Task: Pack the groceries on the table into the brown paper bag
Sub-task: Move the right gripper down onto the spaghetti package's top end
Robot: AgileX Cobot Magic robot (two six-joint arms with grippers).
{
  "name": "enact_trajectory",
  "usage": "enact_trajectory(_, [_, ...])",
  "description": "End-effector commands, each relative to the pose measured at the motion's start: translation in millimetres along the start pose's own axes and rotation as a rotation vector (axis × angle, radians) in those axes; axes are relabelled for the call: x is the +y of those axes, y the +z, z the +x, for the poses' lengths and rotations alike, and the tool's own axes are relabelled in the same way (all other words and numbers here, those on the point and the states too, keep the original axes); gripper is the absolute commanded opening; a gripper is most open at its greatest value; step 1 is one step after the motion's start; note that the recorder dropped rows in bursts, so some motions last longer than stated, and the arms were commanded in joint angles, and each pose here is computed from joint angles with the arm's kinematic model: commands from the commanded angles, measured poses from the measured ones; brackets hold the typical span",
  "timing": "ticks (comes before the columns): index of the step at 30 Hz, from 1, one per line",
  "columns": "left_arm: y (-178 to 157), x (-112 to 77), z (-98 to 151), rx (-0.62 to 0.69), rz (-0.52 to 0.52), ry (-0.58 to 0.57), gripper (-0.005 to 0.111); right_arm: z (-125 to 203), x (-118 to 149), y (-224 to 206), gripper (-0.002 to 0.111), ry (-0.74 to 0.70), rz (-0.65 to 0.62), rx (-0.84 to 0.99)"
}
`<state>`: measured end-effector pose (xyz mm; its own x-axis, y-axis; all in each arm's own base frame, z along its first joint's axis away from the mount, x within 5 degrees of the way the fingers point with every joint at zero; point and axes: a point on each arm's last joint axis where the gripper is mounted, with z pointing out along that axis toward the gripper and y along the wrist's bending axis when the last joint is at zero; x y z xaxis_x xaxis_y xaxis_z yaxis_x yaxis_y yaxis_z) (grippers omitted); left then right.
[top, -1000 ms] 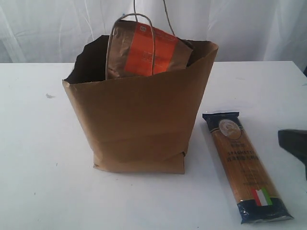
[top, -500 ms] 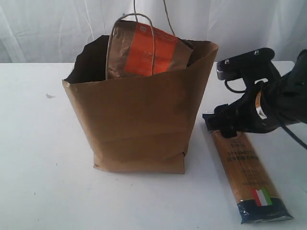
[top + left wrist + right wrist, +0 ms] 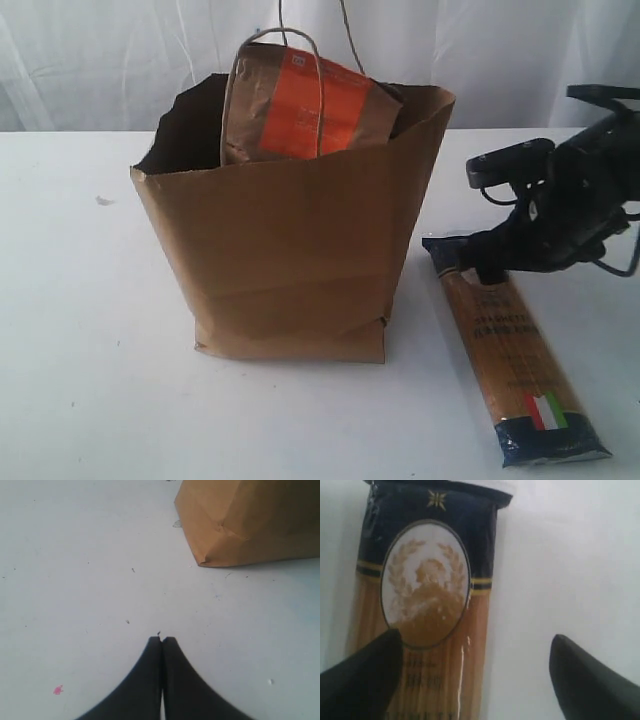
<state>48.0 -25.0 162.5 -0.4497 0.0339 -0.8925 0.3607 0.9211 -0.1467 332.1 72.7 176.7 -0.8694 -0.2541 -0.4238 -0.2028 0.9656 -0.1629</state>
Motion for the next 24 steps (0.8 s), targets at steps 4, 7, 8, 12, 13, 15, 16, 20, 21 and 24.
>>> enact_trajectory(4, [-0.2,0.3,0.9,-0.002,-0.003,-0.004,0.0,-27.3,6.3,36.3,0.075,-0.016,-0.041,0.045])
enact_trajectory(7, [-0.2,0.3,0.9,-0.002,-0.003,-0.004,0.0,-25.7,11.4,43.1,0.075,-0.021,-0.085,0.07])
enact_trajectory(8, [-0.2,0.3,0.9,-0.002,-0.003,-0.004,0.0,-26.2,12.5,43.9,0.076,-0.022,-0.095,0.063])
enact_trajectory(12, [-0.2,0.3,0.9,-0.002,-0.004,-0.002,0.0,-28.3,15.6,44.1,0.082,-0.025,-0.11,0.043])
enact_trajectory(13, [-0.2,0.3,0.9,-0.002,-0.004,-0.002,0.0,-28.6,16.2,44.0,0.083,-0.032,-0.111,0.04])
enact_trajectory(15, [-0.2,0.3,0.9,-0.002,-0.004,-0.002,0.0,-28.6,17.3,43.9,0.087,-0.033,-0.115,0.04])
enact_trajectory(16, [-0.2,0.3,0.9,-0.002,-0.004,-0.002,0.0,-28.3,17.6,44.5,0.09,-0.029,-0.117,0.042])
enact_trajectory(20, [-0.2,0.3,0.9,-0.002,-0.004,-0.002,0.0,-27.9,18.7,47.9,0.105,-0.021,-0.122,0.041])
enact_trajectory(21, [-0.2,0.3,0.9,-0.002,-0.004,-0.002,0.0,-28.0,19.0,49.5,0.105,-0.026,-0.123,0.037])
enact_trajectory(24, [-0.2,0.3,0.9,-0.002,-0.004,-0.002,0.0,-27.6,20.6,58.3,0.105,-0.029,-0.124,0.048])
